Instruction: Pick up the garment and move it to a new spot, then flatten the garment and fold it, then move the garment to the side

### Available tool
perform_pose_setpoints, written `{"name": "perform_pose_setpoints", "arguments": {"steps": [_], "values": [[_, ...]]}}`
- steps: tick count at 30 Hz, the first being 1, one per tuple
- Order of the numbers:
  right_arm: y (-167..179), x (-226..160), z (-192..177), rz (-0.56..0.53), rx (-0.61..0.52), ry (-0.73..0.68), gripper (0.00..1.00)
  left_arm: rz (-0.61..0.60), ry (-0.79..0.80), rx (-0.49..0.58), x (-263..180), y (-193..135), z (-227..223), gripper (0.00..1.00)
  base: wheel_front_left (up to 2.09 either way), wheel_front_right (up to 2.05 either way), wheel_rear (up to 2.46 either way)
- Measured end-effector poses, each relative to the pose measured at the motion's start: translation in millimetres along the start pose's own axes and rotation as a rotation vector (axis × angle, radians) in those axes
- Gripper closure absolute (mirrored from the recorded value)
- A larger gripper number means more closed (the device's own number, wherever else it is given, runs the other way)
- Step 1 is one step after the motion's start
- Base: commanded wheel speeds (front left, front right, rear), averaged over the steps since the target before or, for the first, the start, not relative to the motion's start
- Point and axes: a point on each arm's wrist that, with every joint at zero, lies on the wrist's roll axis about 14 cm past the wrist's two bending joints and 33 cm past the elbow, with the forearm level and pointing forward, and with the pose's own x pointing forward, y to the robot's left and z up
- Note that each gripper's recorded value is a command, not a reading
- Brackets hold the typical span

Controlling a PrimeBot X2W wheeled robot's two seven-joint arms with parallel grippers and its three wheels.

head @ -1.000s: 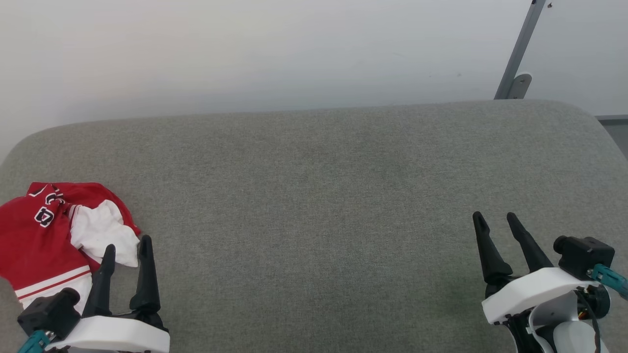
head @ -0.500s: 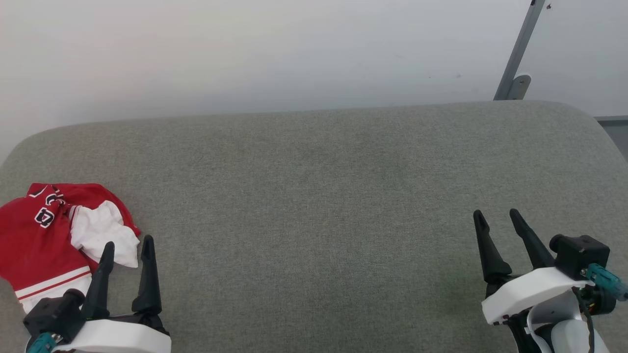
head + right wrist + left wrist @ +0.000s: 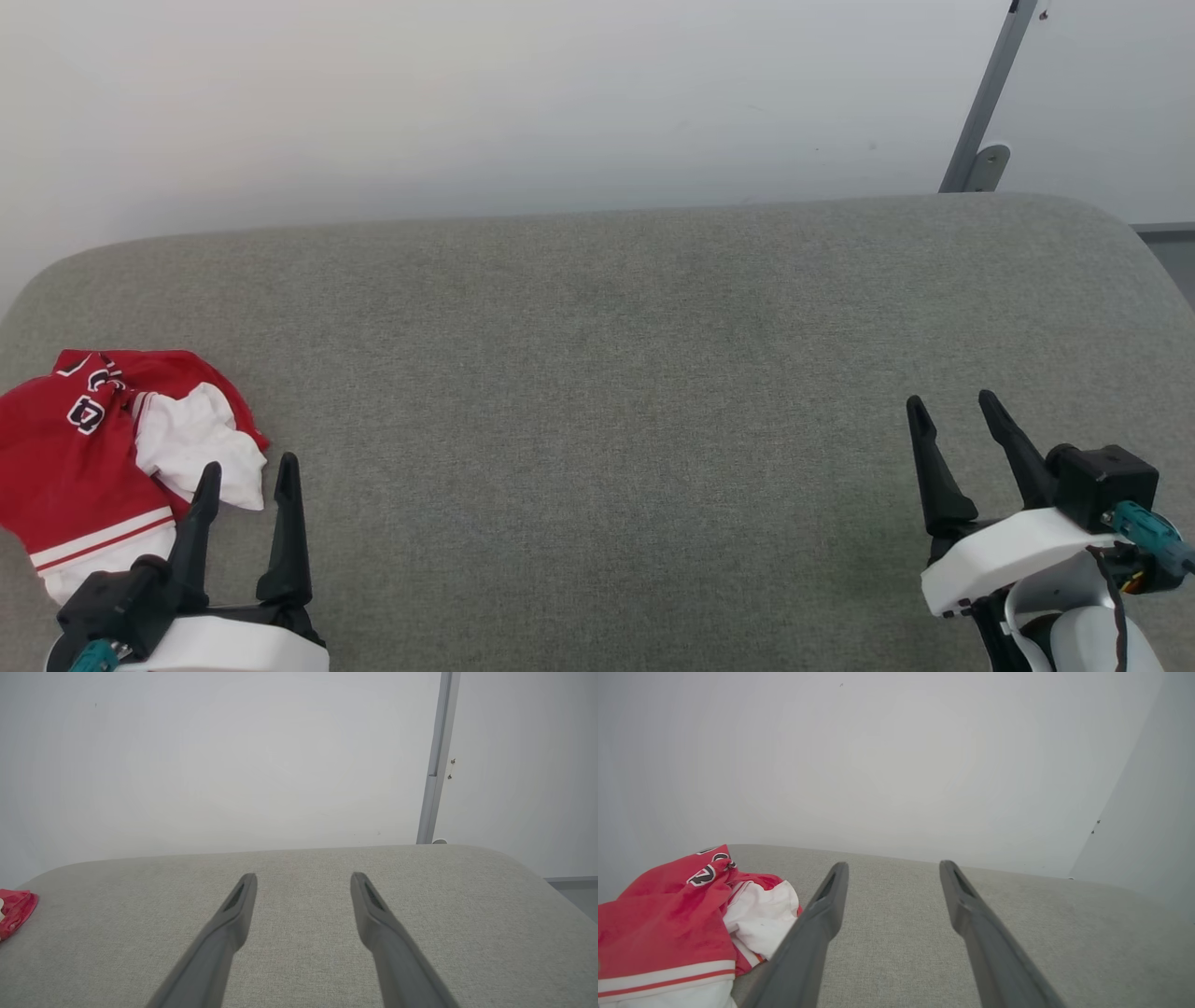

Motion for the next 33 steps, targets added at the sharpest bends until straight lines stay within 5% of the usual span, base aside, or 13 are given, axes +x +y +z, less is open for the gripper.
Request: {"name": "perform_pose_setpoints", "arguments": {"steps": [15, 33], "values": [[14.2, 5.1, -0.4, 0.039, 0.005, 0.0, 0.0, 0.058, 0.013, 0.013, -6.6, 17.1, -2.5, 0.0, 0.0, 0.0, 0.0], [132.8, 33.0, -12.2, 0.387, 0.011, 0.046, 0.0, 0.407, -0.072, 0.081, -80.8, 116.8, 38.5, 0.0, 0.0, 0.0, 0.0]]}}
